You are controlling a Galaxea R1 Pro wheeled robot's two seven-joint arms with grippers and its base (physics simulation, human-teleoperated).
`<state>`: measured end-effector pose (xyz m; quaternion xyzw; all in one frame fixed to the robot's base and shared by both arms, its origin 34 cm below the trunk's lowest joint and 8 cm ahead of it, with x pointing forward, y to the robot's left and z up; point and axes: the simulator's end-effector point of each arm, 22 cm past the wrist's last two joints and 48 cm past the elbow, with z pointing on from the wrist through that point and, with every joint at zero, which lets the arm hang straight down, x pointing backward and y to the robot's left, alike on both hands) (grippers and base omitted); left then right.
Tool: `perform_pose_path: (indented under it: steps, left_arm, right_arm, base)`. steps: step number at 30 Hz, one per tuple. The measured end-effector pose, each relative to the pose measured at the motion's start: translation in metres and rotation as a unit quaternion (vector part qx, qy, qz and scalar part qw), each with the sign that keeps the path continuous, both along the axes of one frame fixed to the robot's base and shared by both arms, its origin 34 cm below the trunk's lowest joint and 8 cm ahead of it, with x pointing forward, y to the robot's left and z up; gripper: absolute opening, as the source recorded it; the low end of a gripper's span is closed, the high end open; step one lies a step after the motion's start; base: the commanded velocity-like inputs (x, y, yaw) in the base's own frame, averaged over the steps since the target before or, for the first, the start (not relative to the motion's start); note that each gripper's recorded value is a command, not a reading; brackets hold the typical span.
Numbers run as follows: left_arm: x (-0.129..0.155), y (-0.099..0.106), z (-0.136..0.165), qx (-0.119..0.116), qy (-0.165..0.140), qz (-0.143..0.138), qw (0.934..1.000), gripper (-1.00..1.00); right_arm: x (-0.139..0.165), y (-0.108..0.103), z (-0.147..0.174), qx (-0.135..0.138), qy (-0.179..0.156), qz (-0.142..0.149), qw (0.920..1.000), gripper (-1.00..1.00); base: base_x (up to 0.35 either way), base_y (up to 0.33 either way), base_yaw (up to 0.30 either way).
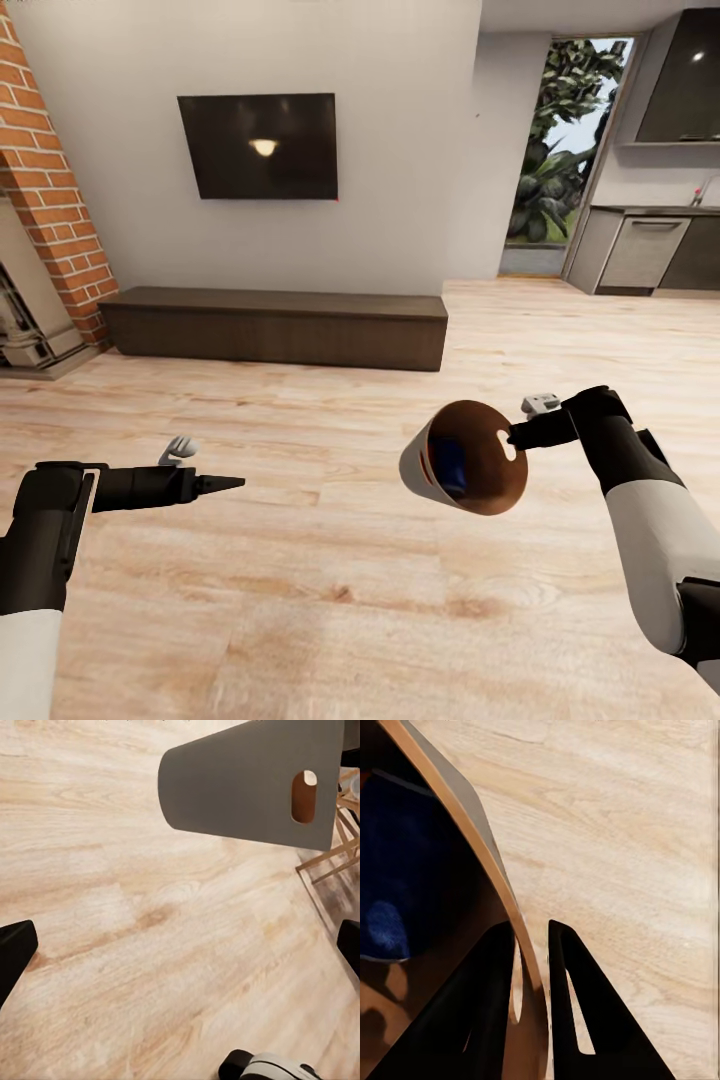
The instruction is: Put the three can of soda from the living room inside the tash can in the kitchen.
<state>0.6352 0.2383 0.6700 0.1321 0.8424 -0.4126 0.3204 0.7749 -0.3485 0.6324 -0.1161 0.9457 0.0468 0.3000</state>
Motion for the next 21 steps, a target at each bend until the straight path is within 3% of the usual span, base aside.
perform_pose_path:
  steps: [8, 21]
  left_arm:
    - [0.004, 0.000, 0.017, 0.000, 0.000, 0.000, 1.0000, 1.00]
    - [0.010, 0.000, 0.045, 0.000, 0.001, 0.000, 1.0000, 1.00]
  right_arm:
    - [0.007, -0.006, 0.022, -0.003, -0.018, 0.015, 0.9997, -1.00]
    - [0.002, -0.025, 0.034, -0.012, -0.014, 0.020, 0.9996, -1.00]
  base:
    - [0.000, 0.000, 0.000]
    - [0.000, 0.000, 0.000]
